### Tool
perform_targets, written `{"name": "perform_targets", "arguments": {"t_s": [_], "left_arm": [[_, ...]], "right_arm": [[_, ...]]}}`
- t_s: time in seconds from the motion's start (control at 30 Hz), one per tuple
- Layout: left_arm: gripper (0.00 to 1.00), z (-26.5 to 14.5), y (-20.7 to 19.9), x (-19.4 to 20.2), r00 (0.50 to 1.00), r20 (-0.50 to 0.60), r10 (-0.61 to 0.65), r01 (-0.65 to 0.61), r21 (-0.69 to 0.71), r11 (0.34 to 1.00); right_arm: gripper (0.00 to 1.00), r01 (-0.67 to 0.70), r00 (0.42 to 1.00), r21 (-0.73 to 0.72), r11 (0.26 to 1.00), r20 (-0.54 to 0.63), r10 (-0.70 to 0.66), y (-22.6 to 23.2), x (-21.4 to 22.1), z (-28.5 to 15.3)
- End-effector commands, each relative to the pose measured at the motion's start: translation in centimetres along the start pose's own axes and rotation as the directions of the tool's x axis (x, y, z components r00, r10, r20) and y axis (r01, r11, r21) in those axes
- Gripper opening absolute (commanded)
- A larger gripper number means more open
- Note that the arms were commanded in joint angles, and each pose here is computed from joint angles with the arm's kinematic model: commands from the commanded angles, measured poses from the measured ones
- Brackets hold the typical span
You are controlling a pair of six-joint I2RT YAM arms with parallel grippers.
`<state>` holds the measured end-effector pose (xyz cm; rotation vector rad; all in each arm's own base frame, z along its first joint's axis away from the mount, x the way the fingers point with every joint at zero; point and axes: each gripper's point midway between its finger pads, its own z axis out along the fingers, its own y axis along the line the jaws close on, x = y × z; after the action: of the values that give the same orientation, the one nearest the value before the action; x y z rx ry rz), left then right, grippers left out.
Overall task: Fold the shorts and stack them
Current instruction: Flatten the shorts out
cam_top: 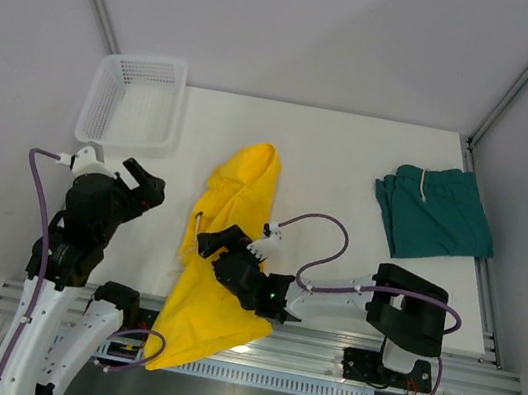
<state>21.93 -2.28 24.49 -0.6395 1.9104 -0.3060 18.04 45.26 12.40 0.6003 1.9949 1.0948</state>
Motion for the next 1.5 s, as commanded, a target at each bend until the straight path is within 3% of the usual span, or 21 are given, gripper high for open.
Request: {"name": "perform_targets", "arguments": {"t_s": [0.0, 0.27, 0.6, 0.77, 0.8, 0.87, 1.2, 1.47], "left_arm": [[0.99, -0.8, -0.4, -1.4, 0.999, 0.041, 0.012, -0.013, 0.017, 1.0], [0.99, -0.5, -0.4, -0.8, 1.0, 0.029, 0.011, -0.011, 0.023, 1.0], [0.99, -0.4, -0.4, -0.7, 0.999, 0.032, 0.015, -0.016, 0.029, 0.999], [0.99, 0.2, -0.5, -0.3, 1.0, 0.022, 0.015, -0.015, 0.037, 0.999], [0.99, 0.4, -0.6, -0.2, 1.0, 0.022, 0.01, -0.011, 0.041, 0.999], [0.99, 0.7, -0.9, 0.2, 1.0, 0.005, -0.001, 0.001, 0.054, 0.999], [0.99, 4.6, -4.6, 3.9, 0.983, -0.143, -0.119, 0.148, 0.215, 0.965], [0.99, 9.3, -6.0, 6.5, 0.949, -0.216, -0.229, 0.271, 0.189, 0.944]], "right_arm": [[0.93, -0.076, 0.986, -0.024, 0.997, 0.144, 0.078, 1.9, -3.4, 0.7], [0.82, -0.074, 0.968, -0.008, 0.997, 0.238, 0.074, 0.9, -6.5, 0.9], [0.35, -0.111, 0.943, 0.034, 0.993, 0.319, 0.094, -1.8, -10.7, 1.2], [0.23, -0.081, 0.935, 0.109, 0.991, 0.353, 0.038, -3.5, -13.1, -0.5], [0.09, -0.073, 0.931, 0.126, 0.989, 0.364, 0.022, -3.8, -13.7, -0.9], [0.01, -0.026, 0.927, 0.208, 0.978, 0.371, -0.054, -5.5, -14.8, -2.0], [0.0, 0.249, 0.873, 0.359, 0.899, 0.318, -0.369, -10.4, -19.9, -9.7], [0.0, 0.274, 0.862, 0.295, 0.915, 0.348, -0.37, -12.7, -25.2, -14.6]]}}
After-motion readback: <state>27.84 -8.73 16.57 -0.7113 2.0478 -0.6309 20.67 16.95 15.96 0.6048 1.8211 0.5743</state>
